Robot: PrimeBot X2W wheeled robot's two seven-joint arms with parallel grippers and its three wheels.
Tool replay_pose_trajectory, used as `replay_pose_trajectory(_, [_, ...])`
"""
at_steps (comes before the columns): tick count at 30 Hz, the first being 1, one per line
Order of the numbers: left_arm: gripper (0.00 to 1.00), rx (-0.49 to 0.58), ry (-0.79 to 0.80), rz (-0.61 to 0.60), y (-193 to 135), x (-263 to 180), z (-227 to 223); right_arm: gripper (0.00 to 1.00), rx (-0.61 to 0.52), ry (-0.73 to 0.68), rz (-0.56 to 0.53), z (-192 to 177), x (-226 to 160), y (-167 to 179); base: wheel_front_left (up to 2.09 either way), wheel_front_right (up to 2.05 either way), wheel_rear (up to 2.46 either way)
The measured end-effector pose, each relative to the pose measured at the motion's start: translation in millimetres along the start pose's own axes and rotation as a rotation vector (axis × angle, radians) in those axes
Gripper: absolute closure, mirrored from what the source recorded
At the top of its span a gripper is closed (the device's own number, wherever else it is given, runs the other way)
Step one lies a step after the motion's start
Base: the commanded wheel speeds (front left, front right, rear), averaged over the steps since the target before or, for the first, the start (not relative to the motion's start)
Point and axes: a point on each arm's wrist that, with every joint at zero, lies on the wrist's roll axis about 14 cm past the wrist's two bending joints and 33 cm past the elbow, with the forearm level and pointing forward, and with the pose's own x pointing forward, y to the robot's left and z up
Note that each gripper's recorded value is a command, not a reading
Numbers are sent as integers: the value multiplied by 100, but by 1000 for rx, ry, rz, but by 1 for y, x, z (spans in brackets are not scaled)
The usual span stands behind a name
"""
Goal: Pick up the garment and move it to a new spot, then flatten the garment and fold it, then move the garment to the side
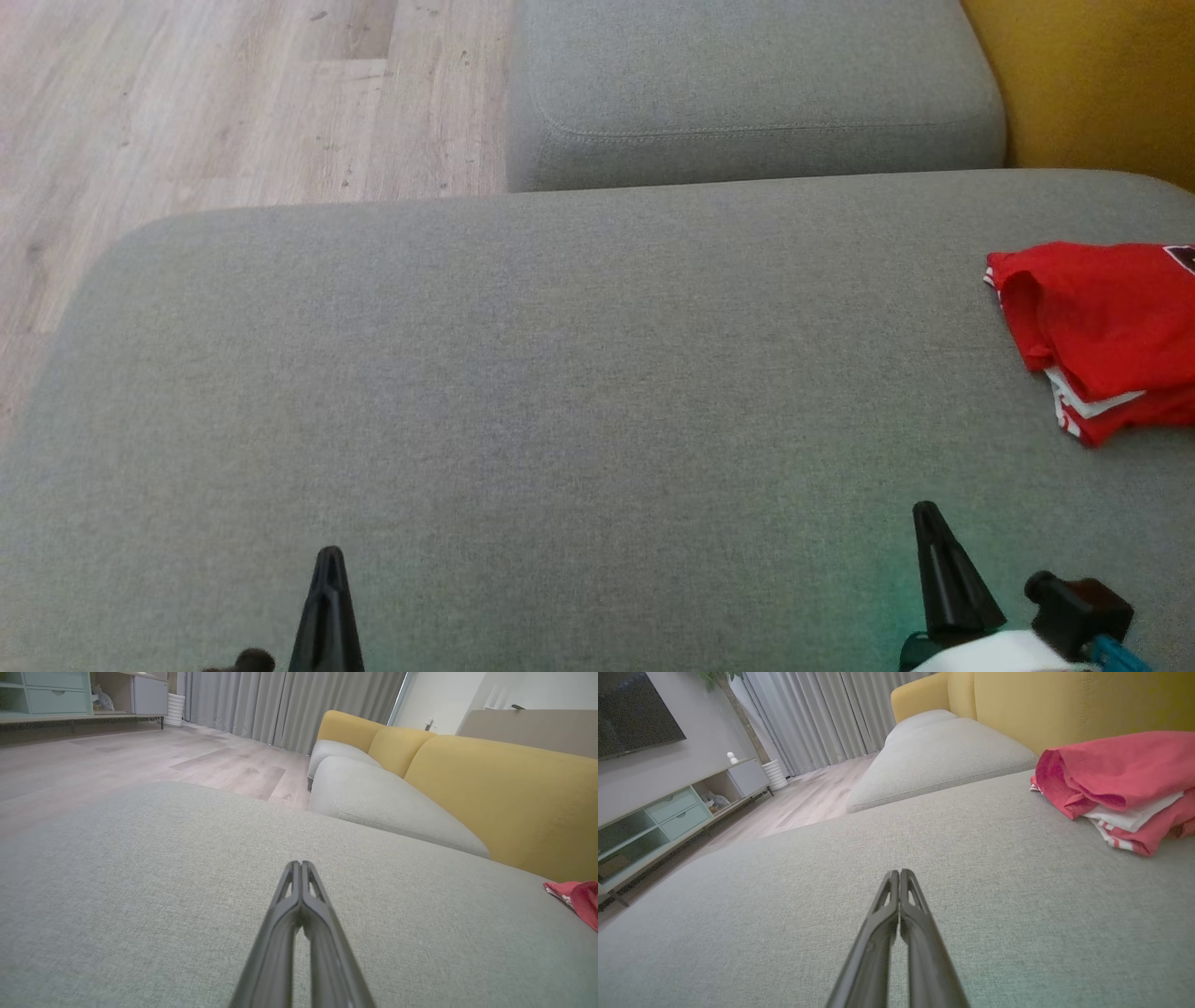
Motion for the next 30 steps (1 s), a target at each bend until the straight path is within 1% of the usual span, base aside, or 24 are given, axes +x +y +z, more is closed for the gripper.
replay_pose_trajectory(30, [100,-356,51,41,13,21,0,100,375,-36,-90,15,13,-23,0,0,0])
